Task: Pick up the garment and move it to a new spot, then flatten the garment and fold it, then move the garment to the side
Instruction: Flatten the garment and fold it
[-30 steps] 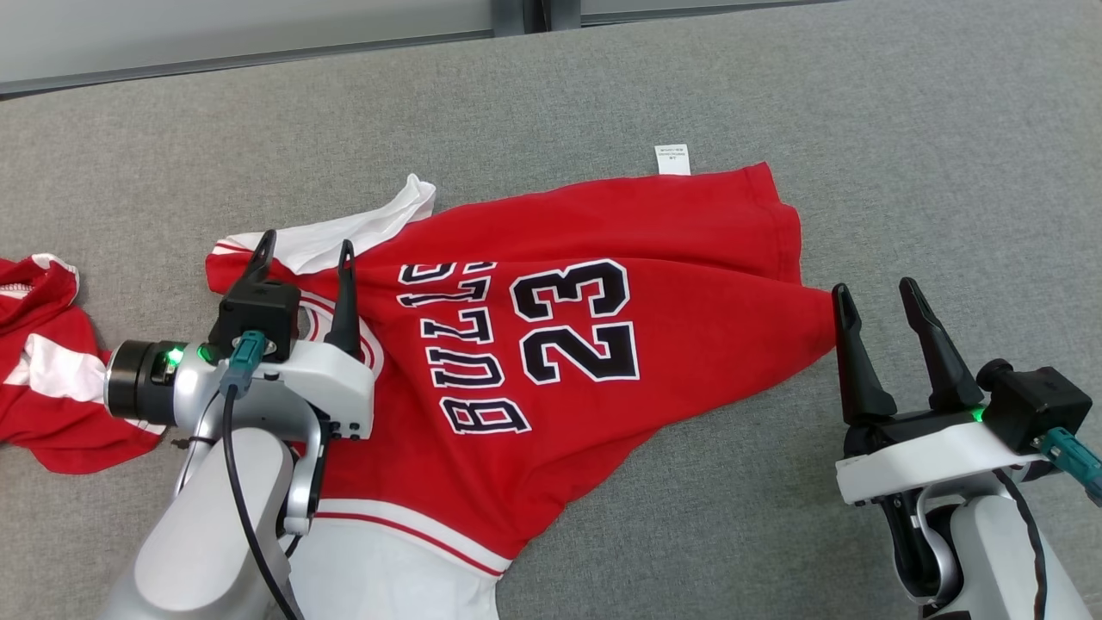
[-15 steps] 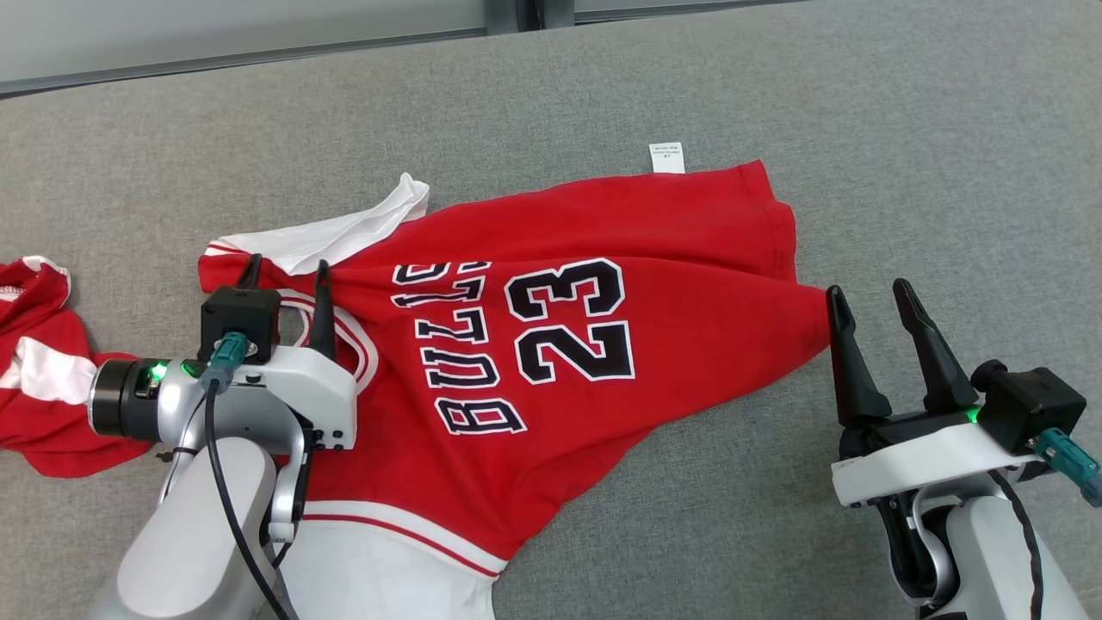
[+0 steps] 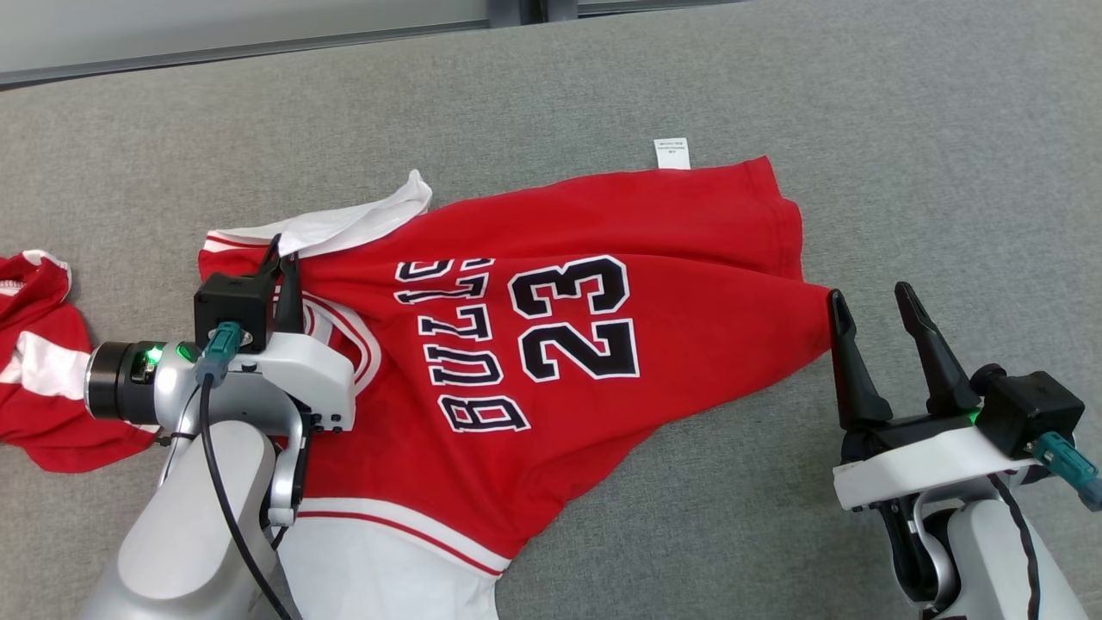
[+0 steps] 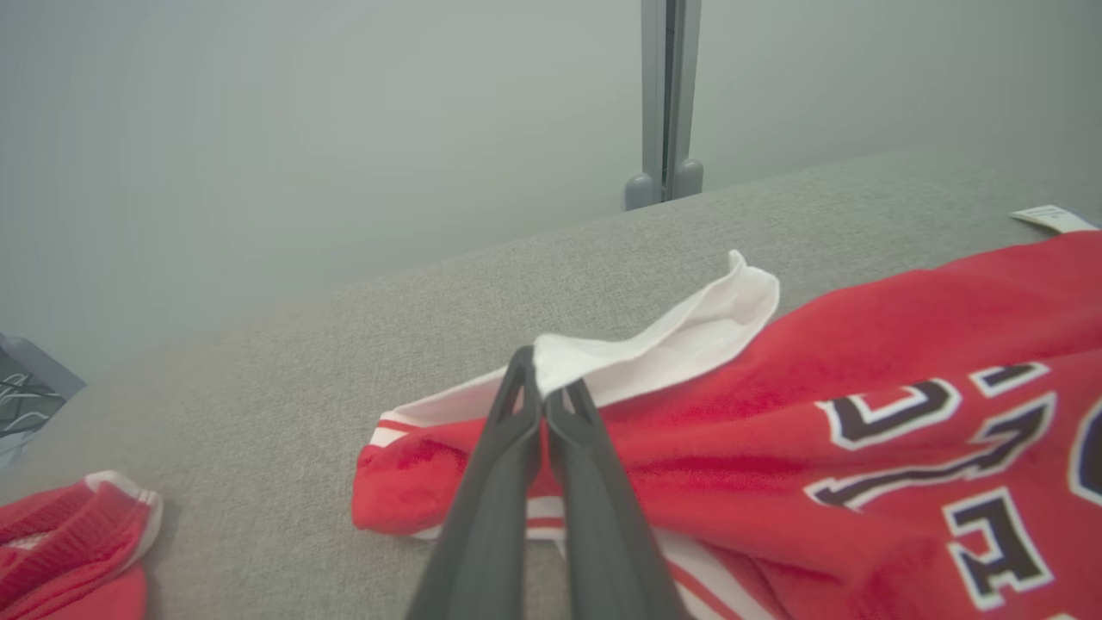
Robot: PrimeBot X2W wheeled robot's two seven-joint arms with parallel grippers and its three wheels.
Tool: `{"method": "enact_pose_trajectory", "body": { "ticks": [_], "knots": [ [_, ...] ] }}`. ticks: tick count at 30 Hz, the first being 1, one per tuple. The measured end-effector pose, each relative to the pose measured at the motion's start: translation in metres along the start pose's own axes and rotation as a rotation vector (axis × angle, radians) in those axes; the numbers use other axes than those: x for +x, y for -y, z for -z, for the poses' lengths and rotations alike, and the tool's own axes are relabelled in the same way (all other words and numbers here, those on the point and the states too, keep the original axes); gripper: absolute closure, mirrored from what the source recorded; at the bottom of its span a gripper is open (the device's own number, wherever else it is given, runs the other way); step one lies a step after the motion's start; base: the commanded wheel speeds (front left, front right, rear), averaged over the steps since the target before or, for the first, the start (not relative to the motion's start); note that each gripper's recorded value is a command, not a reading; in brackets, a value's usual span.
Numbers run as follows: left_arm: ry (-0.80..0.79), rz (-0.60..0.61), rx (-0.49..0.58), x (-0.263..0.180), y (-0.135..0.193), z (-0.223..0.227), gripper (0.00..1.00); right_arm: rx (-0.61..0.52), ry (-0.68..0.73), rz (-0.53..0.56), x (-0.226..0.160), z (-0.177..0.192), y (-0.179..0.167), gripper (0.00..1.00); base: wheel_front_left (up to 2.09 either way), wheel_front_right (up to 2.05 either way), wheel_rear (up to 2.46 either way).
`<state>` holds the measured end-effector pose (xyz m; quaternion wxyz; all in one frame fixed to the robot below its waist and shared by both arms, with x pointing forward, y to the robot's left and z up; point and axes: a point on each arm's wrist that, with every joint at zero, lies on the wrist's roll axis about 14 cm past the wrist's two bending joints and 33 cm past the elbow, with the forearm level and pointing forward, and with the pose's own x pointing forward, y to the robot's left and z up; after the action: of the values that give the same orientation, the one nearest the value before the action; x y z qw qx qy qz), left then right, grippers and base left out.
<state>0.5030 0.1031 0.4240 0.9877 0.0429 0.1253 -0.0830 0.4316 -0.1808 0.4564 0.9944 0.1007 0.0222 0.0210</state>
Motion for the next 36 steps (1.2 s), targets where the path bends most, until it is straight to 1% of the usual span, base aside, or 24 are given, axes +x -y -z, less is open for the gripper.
{"method": "enact_pose_trajectory", "body": {
  "ticks": [3, 7, 10, 12, 17, 20, 26, 33, 36],
  "knots": [
    [0.04, -0.018, -0.012, -0.003, -0.004, -0.007, 1.0, -0.003, -0.009, 0.0, 0.004, 0.003, 0.0, 0.0, 0.0, 0.0, 0.0],
    [0.07, -0.028, -0.028, -0.008, -0.007, -0.011, 1.0, 0.014, -0.021, -0.001, 0.027, 0.007, 0.001, 0.0, 0.0, 0.0, 0.0],
    [0.094, -0.03, -0.043, -0.013, -0.009, -0.015, 1.0, 0.043, -0.093, -0.015, 0.045, 0.028, -0.006, 0.0, 0.0, 0.0, 0.0],
    [0.107, -0.031, -0.062, -0.016, -0.01, -0.018, 1.0, 0.029, -0.163, -0.038, 0.06, 0.04, -0.008, 0.0, 0.0, 0.0, 0.0],
    [0.113, -0.035, -0.081, -0.018, -0.012, -0.018, 1.0, 0.014, -0.304, -0.083, 0.098, 0.047, -0.017, 0.0, 0.0, 0.0, 0.0],
    [0.11, -0.039, -0.084, -0.018, -0.014, -0.016, 1.0, -0.015, -0.397, -0.087, 0.113, 0.052, -0.013, 0.0, 0.0, 0.0, 0.0],
    [0.092, -0.037, -0.08, -0.017, -0.016, -0.009, 1.0, -0.09, -0.565, -0.076, 0.131, 0.065, -0.003, 0.0, 0.0, 0.0, 0.0],
    [0.086, -0.037, -0.074, -0.015, -0.018, -0.009, 1.0, -0.139, -0.673, -0.07, 0.135, 0.078, -0.003, 0.0, 0.0, 0.0, 0.0],
    [0.087, -0.035, -0.073, -0.015, -0.018, -0.01, 1.0, -0.15, -0.69, -0.087, 0.134, 0.08, -0.011, 0.0, 0.0, 0.0, 0.0]
  ]
}}
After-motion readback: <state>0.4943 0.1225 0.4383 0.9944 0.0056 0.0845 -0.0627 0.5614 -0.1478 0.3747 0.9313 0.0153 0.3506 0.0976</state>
